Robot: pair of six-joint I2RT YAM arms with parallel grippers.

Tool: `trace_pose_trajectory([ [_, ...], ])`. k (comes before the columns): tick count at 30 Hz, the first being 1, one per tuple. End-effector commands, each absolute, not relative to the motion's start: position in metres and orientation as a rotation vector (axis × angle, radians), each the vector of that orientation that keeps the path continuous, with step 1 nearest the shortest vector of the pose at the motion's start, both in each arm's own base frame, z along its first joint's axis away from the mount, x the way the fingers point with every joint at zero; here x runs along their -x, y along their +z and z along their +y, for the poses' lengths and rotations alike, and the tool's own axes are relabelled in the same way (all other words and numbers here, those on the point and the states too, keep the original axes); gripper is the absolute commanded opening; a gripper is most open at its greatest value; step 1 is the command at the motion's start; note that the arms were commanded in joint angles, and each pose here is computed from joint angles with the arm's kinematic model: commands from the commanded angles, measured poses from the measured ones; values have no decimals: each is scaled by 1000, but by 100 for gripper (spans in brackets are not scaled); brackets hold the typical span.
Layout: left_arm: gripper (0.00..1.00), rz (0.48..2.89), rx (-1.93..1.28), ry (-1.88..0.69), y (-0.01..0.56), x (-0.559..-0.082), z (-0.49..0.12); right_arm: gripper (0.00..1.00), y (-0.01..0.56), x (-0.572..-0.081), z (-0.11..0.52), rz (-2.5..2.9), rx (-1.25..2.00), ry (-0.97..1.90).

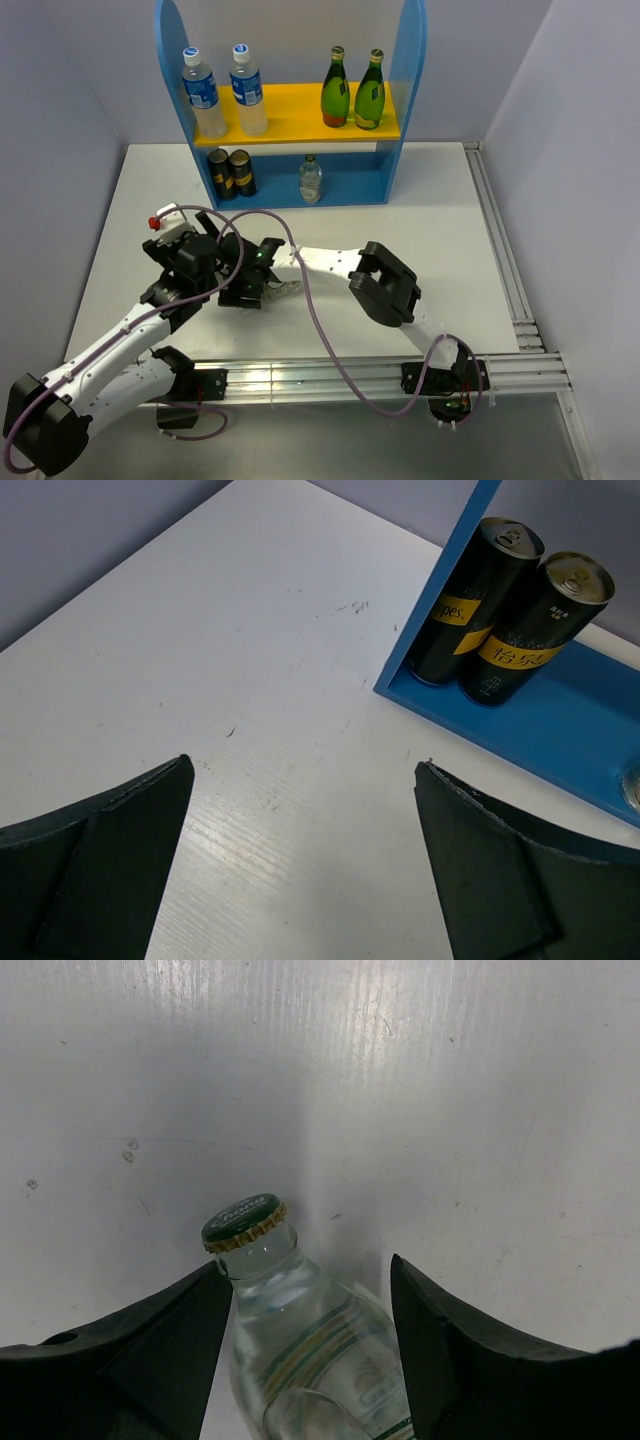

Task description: Place and organize the beverage onto the shelf

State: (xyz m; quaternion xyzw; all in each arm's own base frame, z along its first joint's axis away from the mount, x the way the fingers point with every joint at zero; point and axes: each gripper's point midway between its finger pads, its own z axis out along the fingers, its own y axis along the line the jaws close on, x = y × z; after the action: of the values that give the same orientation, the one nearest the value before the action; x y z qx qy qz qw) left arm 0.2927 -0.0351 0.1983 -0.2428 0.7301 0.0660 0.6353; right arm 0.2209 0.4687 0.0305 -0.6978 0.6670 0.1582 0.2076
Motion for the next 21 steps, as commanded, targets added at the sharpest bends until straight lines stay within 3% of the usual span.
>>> trace_pose_trajectory([
  [1, 99, 1823, 190, -388, 199, -274, -153, 70, -30, -293, 440, 2143, 1693, 392],
  [10, 99, 1823, 194, -382, 199, -275, -152, 49, -57, -269, 458, 2153, 1716, 367],
  [11, 99, 1823, 195, -381, 199, -274, -151, 41, -58, -266, 463, 2147, 1720, 365],
  [16, 99, 1823, 197, -377, 198, -274, -150, 31, -69, -261, 467, 2152, 1721, 346],
  [18, 99, 1821, 197, -381, 198, -274, -151, 22, -74, -258, 469, 2156, 1727, 346],
  [21, 99, 1829, 195, -377, 196, -275, -152, 25, -81, -254, 471, 2160, 1755, 326],
])
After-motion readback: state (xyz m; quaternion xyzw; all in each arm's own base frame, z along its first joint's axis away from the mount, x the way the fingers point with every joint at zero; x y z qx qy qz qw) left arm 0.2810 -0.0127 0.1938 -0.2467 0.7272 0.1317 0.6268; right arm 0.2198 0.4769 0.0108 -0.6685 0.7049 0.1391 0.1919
